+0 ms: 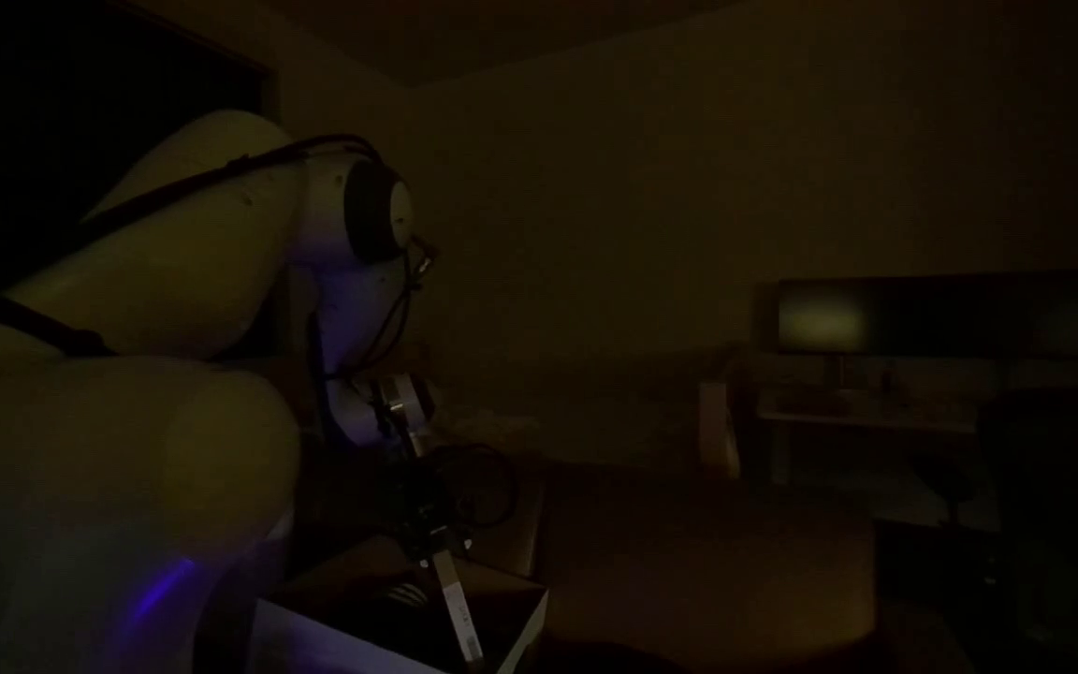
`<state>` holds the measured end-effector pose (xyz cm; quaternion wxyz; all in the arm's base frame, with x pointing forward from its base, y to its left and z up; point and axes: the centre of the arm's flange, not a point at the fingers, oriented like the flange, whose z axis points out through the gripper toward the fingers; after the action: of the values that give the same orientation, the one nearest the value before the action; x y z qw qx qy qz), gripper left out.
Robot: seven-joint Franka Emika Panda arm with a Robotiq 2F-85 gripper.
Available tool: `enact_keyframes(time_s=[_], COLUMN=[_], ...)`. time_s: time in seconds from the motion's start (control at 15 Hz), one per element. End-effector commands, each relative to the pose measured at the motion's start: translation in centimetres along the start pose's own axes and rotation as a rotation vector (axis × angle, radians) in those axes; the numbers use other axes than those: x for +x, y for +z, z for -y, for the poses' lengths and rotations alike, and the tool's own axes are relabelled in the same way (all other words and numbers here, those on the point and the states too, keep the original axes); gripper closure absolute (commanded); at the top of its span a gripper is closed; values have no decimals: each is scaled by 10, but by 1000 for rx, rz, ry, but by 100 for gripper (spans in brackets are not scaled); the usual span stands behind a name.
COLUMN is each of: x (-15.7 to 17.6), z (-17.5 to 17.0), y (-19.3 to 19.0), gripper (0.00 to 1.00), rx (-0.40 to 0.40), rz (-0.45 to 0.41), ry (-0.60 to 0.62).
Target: Put the book inside the box
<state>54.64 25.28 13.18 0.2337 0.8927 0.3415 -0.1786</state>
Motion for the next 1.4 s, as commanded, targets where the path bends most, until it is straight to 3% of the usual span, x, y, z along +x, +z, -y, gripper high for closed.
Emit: enact_keyframes(time_s=[0.0,0.07,0.2,1.33], x=[-3,-3,-4,-41], z=[-3,-4,-3,9], y=[7,8,7,-99], gripper=[11,3,0,0], rx=[-40,-45,-52,-76], rz=[26,28,29,-94], ry=[-1,-2,-3,-48])
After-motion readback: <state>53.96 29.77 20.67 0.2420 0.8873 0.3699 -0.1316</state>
